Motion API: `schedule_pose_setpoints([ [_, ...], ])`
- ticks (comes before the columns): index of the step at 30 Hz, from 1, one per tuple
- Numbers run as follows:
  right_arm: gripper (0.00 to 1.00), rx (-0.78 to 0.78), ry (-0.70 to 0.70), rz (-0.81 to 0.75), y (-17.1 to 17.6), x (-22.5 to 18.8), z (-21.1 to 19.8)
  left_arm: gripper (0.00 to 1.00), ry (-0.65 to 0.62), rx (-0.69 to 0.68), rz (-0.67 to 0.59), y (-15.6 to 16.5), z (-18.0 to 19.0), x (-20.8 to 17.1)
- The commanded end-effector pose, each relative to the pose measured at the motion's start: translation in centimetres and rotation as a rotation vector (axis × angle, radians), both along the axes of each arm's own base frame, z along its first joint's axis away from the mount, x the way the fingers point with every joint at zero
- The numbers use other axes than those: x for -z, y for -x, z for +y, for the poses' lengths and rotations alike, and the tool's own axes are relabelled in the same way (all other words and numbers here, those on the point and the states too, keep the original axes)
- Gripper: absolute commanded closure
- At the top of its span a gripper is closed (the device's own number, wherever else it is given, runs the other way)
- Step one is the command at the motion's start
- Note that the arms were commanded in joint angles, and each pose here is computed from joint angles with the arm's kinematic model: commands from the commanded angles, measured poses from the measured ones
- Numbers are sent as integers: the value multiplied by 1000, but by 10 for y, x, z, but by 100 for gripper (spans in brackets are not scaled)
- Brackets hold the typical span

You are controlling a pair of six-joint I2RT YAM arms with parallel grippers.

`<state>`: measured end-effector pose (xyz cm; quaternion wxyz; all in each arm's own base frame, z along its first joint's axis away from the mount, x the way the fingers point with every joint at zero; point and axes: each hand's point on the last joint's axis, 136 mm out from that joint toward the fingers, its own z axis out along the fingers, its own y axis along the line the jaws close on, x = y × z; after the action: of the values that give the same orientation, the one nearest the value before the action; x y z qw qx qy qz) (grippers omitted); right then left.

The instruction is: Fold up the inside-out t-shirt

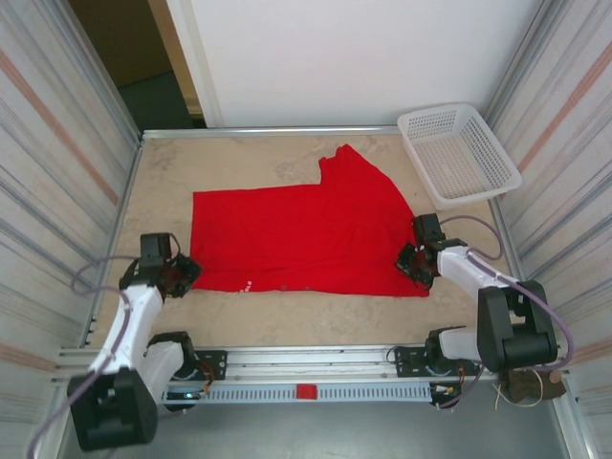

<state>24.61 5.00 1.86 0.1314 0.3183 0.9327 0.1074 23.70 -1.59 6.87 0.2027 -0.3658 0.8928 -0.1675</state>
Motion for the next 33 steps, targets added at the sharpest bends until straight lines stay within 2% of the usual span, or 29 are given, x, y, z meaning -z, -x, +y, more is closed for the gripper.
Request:
schedule_pose_setpoints([
  [1,84,44,32,45,14,4,-10,72,-24,127,-43,-24,-16,-7],
  [2,84,44,32,45,14,4,-10,66,-44,136,-28,-25,-16,-2],
  [4,84,45,33,43,16,3,-11,62,-83,144,-7,-29,-12,6],
  [7,84,45,40,34,16,-1,-12,62,-146,147,30,-33,-4,10],
  [18,84,46,40,28,14,-2,-13,60,-194,81,125,-24,10,25],
  [25,84,47,42,24,13,-3,-13,60,-204,80,156,-29,11,39],
  [28,84,49,43,20,12,-4,-14,66,-207,80,165,-32,12,43],
  [33,84,51,44,21,13,-4,-14,94,-218,90,155,-37,13,38],
])
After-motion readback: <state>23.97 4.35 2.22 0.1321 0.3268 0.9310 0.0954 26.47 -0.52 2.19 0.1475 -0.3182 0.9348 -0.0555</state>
